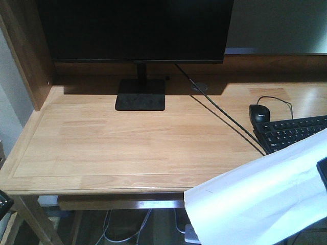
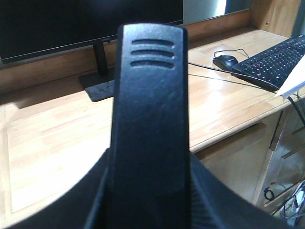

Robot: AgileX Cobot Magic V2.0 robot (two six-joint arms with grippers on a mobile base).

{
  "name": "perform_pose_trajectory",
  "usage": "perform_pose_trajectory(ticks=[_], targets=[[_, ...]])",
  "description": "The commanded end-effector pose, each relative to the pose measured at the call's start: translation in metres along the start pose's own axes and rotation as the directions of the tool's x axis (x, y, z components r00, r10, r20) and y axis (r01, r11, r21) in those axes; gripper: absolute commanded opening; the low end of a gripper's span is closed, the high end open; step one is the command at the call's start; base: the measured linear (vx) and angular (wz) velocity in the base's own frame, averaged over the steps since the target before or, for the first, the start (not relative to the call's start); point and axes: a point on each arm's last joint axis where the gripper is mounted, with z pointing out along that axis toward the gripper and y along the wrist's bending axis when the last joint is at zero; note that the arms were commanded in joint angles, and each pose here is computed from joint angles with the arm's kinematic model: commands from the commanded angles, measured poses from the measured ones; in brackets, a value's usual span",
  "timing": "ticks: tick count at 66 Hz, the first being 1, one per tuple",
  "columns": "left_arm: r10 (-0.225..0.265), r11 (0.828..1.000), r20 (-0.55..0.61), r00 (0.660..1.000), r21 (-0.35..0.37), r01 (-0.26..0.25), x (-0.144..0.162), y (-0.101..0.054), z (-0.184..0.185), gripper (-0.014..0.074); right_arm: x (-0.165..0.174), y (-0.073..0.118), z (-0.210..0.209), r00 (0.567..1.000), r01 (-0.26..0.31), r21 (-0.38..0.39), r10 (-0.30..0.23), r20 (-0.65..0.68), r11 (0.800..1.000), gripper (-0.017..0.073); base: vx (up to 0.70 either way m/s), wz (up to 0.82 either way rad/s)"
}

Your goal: Grab stapler and paper to desk for stapling

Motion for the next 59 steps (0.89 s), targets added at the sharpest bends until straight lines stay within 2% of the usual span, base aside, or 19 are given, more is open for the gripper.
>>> perform_pose_trajectory(ticks=[1,59], targets=[[-0.019,1.000,0.132,0.991,-0.009,0.021,-0.0186,0.0013,-0.0038,-0.0006,-0.0005,0.0040,-0.0005,1.000,0.000,-0.053,0.001,0.010,0.999,-0.0001,0.05,-0.06],[-0.019,1.000,0.132,0.991,-0.009,0.021,-0.0186,0.0013,-0.0038,-0.0006,-0.0005,0.0040,-0.0005,1.000,0.000,-0.053,0.001,0.010,0.999,-0.0001,0.06,-0.03]])
